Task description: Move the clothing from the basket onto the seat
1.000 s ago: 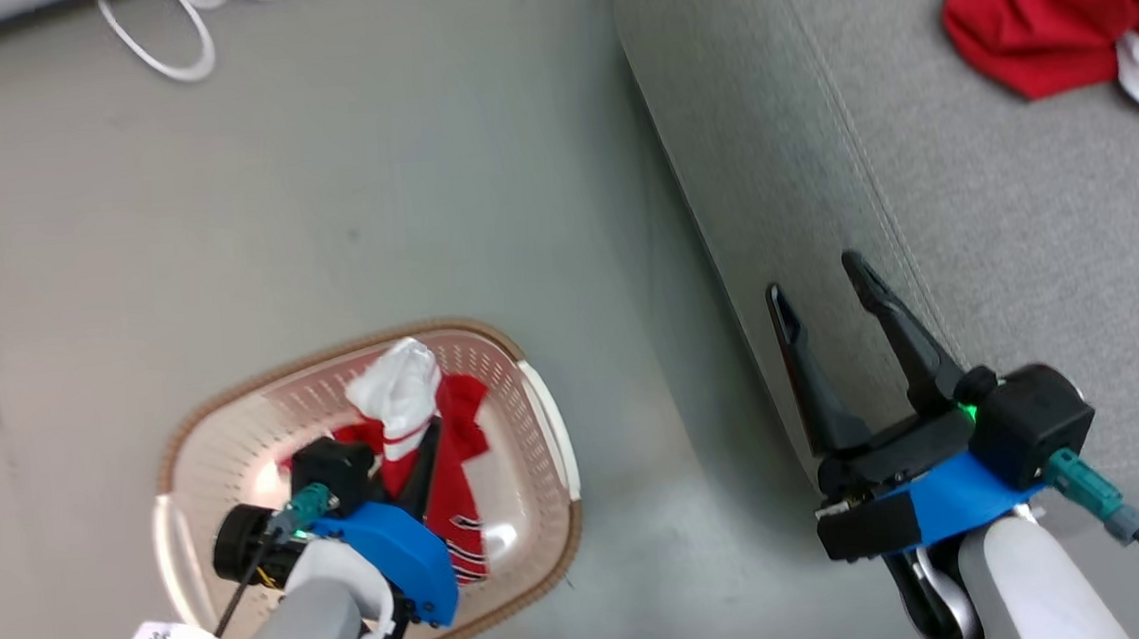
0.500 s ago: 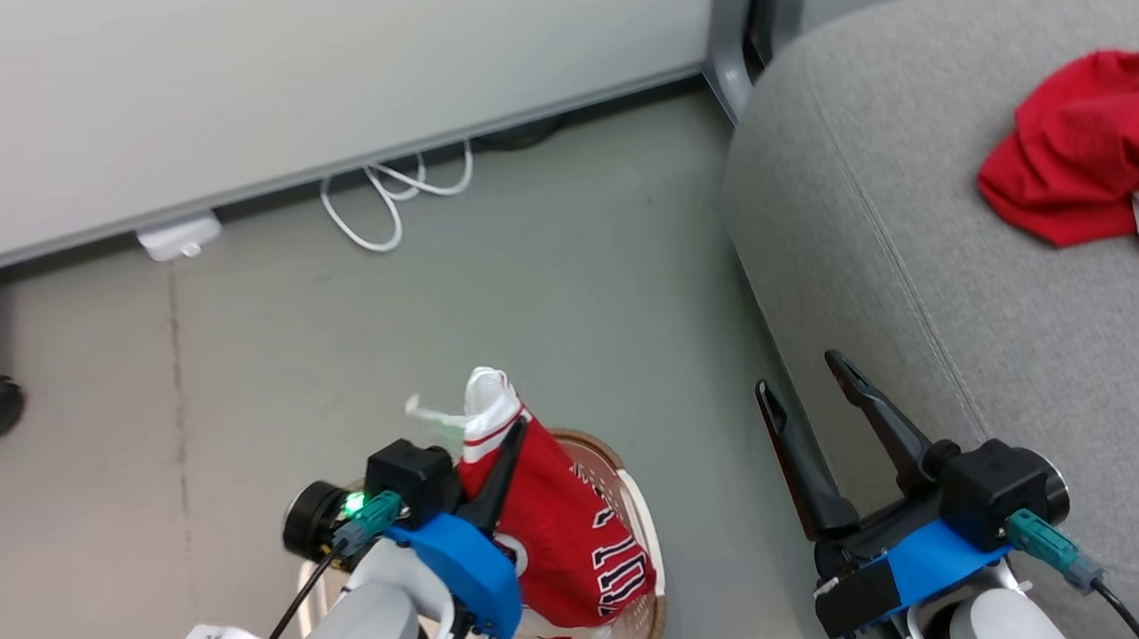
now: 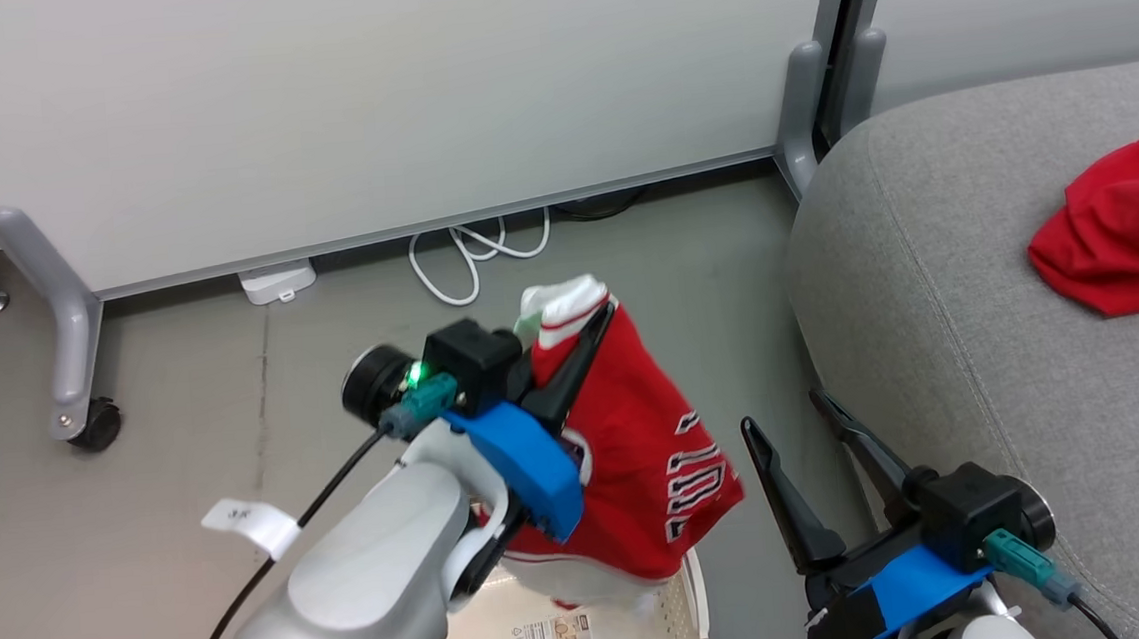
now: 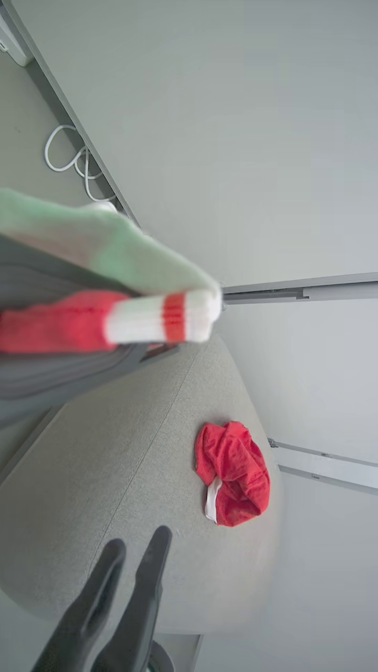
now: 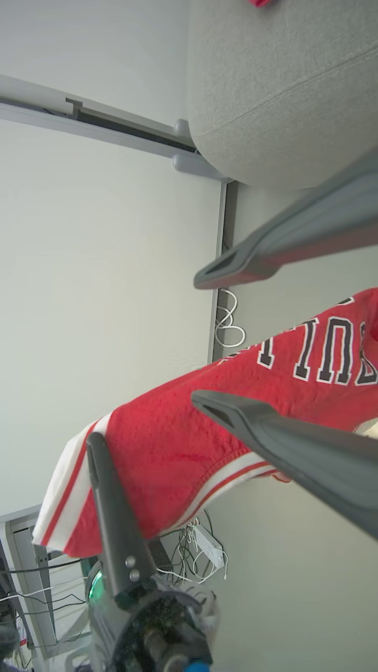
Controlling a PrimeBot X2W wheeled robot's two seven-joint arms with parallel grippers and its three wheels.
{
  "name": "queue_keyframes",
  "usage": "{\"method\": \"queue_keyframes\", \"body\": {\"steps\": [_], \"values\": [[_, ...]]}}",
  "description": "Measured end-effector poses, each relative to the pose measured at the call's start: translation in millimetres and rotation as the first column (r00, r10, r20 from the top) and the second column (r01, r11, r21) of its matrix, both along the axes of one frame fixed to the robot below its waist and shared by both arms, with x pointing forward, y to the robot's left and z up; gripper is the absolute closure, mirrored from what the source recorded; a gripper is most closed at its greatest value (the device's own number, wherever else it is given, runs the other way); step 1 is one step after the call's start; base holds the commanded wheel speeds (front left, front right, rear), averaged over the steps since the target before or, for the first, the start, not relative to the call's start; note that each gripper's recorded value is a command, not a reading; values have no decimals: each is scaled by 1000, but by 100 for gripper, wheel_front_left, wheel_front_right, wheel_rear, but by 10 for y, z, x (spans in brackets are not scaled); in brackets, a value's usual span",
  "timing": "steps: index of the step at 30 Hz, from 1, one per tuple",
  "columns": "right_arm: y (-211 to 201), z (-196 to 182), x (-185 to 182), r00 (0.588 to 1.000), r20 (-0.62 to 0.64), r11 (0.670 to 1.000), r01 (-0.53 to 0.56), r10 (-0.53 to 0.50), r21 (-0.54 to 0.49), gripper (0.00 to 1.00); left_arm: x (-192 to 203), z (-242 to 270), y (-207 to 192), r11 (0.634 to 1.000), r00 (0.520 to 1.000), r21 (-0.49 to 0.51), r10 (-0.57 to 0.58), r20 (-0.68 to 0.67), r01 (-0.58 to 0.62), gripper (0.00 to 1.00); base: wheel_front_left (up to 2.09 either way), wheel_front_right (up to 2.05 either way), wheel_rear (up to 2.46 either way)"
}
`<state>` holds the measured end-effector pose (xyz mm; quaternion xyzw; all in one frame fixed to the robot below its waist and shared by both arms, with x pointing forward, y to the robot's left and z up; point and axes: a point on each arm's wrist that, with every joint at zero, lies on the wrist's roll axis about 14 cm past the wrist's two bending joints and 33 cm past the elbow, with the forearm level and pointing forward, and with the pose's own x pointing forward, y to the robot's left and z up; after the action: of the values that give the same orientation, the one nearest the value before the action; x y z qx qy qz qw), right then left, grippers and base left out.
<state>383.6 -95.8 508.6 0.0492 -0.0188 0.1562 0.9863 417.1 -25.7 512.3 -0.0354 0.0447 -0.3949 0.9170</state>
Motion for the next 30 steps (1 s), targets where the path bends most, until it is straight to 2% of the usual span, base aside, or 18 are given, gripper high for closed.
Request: {"method": "queue_keyframes", "body": {"steps": [11, 21, 30], "values": [[147, 54, -46, 999, 5, 999, -46, 46, -17, 0, 108, 434, -181, 999, 997, -38, -8, 71, 11, 100, 0, 0, 0], [160, 40, -58, 999, -2, 998, -52, 52, -33, 0, 129, 401, -250, 1000, 998, -18, -15, 56, 16, 100, 0, 0, 0], [409, 40, 27, 991, 0, 987, -134, 134, -93, 0, 156, 379, -289, 1000, 999, -16, -21, 49, 22, 100, 0, 0, 0]]}}
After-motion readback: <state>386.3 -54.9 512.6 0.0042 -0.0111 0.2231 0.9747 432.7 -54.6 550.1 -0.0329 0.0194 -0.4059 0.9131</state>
